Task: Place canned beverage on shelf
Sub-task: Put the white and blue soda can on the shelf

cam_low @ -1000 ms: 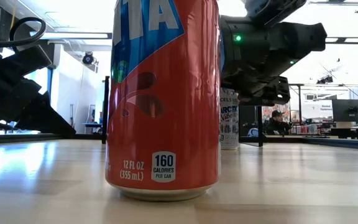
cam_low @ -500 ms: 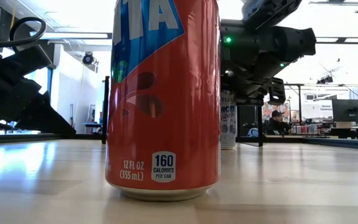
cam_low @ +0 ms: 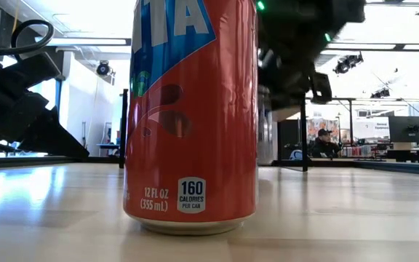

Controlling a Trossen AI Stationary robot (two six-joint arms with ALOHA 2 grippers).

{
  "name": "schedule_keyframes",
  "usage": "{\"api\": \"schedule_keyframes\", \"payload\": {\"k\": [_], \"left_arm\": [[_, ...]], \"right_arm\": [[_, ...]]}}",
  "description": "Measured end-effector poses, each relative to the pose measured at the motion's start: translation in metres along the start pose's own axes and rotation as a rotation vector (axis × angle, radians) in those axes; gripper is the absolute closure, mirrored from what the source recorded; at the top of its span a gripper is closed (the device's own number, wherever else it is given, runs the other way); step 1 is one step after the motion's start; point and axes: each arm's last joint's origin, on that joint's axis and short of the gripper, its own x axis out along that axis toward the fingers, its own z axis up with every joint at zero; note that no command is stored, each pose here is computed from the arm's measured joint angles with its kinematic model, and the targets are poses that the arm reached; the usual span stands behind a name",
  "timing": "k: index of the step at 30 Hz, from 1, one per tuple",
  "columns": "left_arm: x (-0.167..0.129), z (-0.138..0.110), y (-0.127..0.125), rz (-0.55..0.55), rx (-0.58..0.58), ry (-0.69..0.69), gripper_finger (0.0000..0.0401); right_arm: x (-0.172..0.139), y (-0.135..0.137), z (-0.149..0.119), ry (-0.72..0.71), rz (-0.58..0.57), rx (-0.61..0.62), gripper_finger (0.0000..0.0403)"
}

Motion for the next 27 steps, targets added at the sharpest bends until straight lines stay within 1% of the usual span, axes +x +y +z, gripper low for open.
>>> {"api": "schedule_keyframes", "payload": {"k": [2,5,10,12,14,16,18,20,24,27], "left_arm": [[0.0,0.0,0.0,0.0,0.0,0.0,0.0001],[0.0,0.0,0.0,0.0,0.0,0.0,0.0001],[0.0,0.0,0.0,0.0,0.0,0.0,0.0001],[0.0,0.0,0.0,0.0,0.0,0.0,0.0001],[0.0,0.0,0.0,0.0,0.0,0.0,0.0001],[0.0,0.0,0.0,0.0,0.0,0.001,0.0001],[0.0,0.0,0.0,-0.001,-0.001,0.001,0.0001],[0.0,0.0,0.0,-0.001,-0.001,0.003,0.0001],[0.0,0.0,0.0,-0.003,-0.001,0.01,0.0001],[0.0,-0.001,-0.001,-0.008,-0.004,0.025,0.0001]], "right_arm": [[-0.006,0.005,0.013,0.027,-0.022,0.004,0.0168],[-0.016,0.011,0.033,0.019,-0.035,0.013,0.0168],[-0.035,0.018,0.07,-0.049,-0.022,0.004,0.0168],[-0.036,0.02,0.085,-0.07,-0.029,-0.004,0.0168],[-0.033,0.023,0.095,-0.075,-0.038,-0.003,0.0168],[-0.026,0.024,0.104,-0.069,-0.06,-0.048,0.0168],[-0.019,0.024,0.114,-0.071,-0.078,-0.055,0.0168],[-0.013,0.022,0.124,-0.087,-0.093,-0.06,0.0166],[-0.004,0.016,0.141,-0.097,-0.118,-0.066,0.0144],[-0.003,0.008,0.159,-0.099,-0.127,-0.049,0.0143]]}}
